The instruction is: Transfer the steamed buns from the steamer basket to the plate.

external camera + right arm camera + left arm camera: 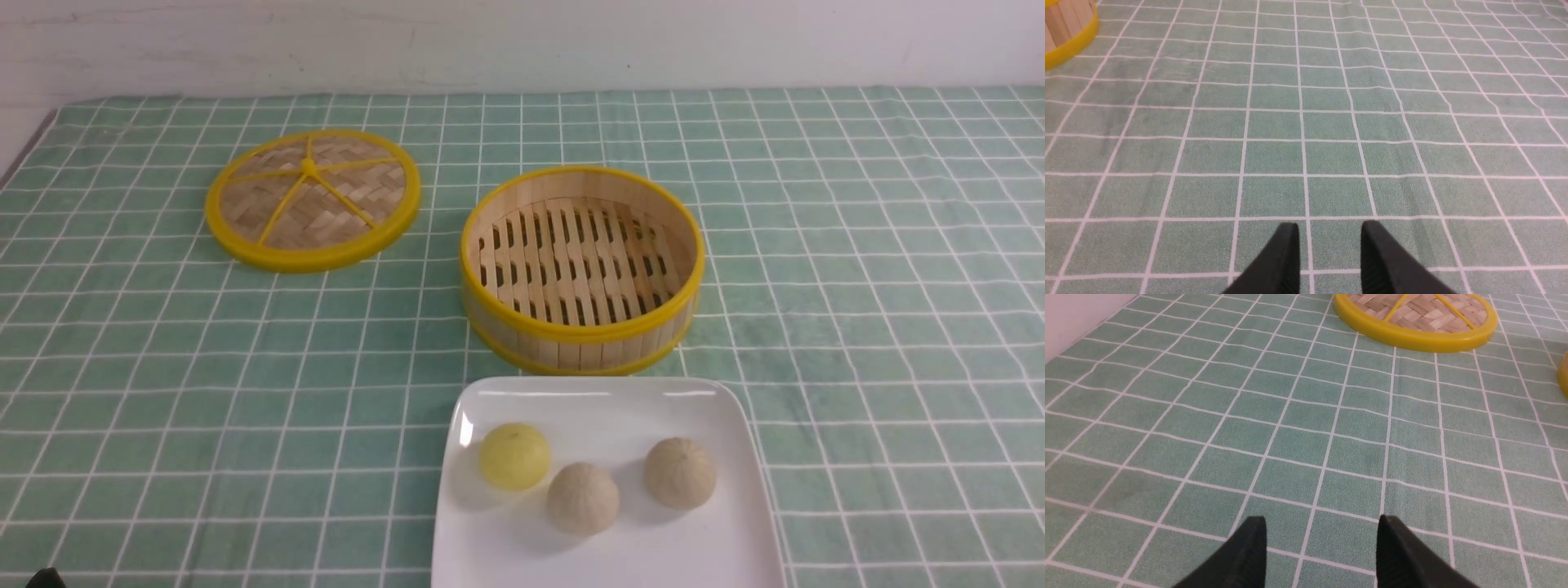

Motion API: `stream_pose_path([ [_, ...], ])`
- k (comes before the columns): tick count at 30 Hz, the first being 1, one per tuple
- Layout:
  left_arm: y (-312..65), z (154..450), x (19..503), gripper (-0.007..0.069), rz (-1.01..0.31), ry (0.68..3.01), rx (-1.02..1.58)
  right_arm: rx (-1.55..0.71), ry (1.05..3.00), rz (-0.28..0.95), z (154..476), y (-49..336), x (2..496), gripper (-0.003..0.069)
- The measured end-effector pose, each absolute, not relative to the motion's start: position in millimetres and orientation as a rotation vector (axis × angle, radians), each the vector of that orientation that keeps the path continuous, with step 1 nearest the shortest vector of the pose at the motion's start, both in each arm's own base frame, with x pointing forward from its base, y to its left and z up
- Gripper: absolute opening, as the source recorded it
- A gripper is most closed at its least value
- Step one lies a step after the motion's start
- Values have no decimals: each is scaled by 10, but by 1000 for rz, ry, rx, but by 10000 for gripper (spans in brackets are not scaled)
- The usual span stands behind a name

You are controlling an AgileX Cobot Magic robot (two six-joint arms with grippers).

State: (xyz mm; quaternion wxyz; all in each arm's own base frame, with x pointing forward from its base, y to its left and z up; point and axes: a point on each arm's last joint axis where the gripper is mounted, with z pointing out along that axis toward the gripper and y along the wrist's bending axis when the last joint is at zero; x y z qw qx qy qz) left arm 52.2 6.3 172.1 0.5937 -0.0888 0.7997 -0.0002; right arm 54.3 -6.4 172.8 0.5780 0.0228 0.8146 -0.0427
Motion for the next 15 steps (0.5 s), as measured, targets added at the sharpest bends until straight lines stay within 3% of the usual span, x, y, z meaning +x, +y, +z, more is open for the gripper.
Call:
stream_pose_path([
  [15,63,1724,521,386,0,1858,-206,100,1900,-30,1731,-41,546,240],
])
